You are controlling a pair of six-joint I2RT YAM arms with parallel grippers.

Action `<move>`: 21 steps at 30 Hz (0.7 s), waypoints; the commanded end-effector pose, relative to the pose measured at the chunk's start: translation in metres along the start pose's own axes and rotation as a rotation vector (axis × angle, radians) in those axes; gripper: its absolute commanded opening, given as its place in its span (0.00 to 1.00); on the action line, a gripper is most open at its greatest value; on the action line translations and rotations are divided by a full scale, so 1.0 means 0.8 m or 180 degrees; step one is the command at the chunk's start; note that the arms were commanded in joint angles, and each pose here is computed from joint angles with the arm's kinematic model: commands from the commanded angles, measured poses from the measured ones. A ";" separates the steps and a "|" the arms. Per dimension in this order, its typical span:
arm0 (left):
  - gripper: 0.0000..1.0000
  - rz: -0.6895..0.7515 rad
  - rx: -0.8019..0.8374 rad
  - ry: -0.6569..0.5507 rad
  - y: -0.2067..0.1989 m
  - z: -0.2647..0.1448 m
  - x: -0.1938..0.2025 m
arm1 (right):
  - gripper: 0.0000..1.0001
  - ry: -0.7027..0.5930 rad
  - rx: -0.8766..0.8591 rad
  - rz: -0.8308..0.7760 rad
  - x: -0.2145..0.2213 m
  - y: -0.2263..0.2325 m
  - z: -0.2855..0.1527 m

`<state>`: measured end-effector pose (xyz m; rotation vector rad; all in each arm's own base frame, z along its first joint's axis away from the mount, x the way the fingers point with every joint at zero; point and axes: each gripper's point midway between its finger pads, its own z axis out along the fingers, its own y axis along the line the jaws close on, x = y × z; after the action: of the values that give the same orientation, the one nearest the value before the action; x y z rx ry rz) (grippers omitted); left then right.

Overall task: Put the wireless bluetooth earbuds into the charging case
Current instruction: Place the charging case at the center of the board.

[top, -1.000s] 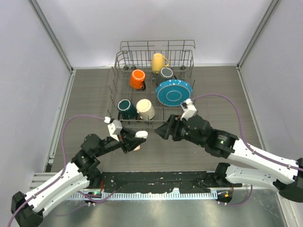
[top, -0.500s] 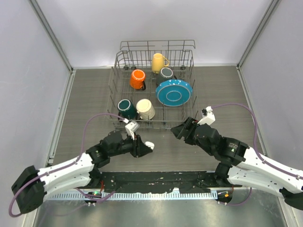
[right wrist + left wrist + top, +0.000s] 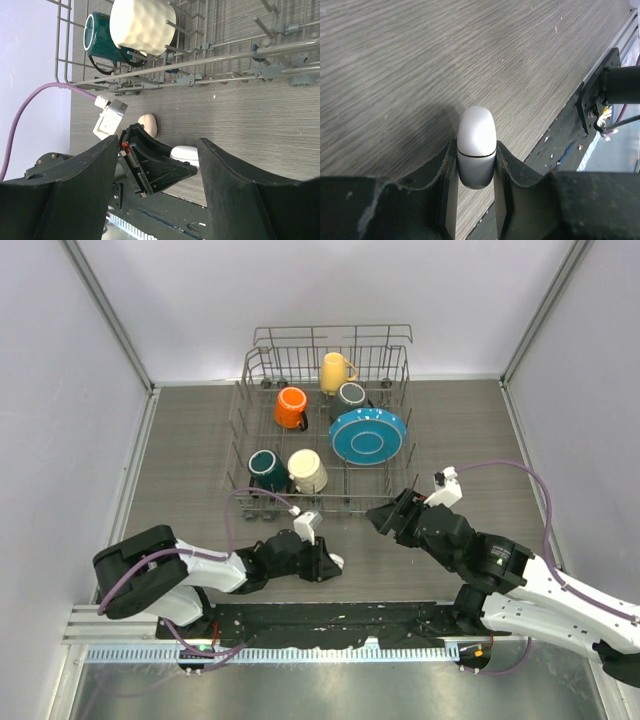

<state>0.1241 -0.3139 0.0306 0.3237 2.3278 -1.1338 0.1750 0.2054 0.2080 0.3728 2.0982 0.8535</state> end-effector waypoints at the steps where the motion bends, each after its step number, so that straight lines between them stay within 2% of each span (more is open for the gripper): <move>1: 0.09 -0.0083 0.0196 -0.0329 -0.035 0.020 -0.033 | 0.70 -0.0193 0.0057 0.0089 -0.016 -0.010 -0.008; 9: 0.31 -0.0150 -0.0149 -0.0371 -0.008 0.015 -0.027 | 0.70 -0.0242 0.0100 0.0085 -0.019 -0.016 -0.010; 10: 0.40 -0.0133 -0.0213 -0.0401 -0.004 0.013 -0.030 | 0.70 -0.0237 0.0122 0.0069 -0.018 -0.017 -0.009; 12: 0.47 -0.0051 -0.0300 -0.0381 0.000 0.006 -0.030 | 0.70 -0.0221 0.0133 0.0054 -0.016 -0.018 -0.007; 13: 0.54 -0.0019 -0.0321 -0.0402 -0.001 0.004 -0.034 | 0.70 -0.0212 0.0152 0.0038 -0.015 -0.018 -0.006; 15: 0.57 0.0040 -0.0384 -0.0393 0.000 -0.004 -0.036 | 0.70 -0.0203 0.0159 0.0014 -0.015 -0.018 -0.005; 17: 0.67 0.0062 -0.0416 -0.0412 0.001 -0.009 -0.038 | 0.70 -0.0203 0.0159 0.0008 -0.015 -0.017 -0.005; 18: 0.80 0.0078 -0.0467 -0.0380 0.004 -0.013 -0.035 | 0.70 -0.0207 0.0161 -0.0006 -0.015 -0.017 -0.005; 19: 1.00 0.0085 -0.0435 -0.0430 -0.002 -0.020 -0.041 | 0.70 -0.0219 0.0158 -0.0006 -0.017 -0.016 -0.005; 21: 1.00 0.0167 -0.0567 -0.0445 0.004 -0.032 -0.041 | 0.70 -0.0247 0.0167 -0.0009 -0.019 -0.018 -0.006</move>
<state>0.1408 -0.3070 0.0512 0.2143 2.2729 -1.0083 0.1752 0.1907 0.2001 0.4035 2.0980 0.7907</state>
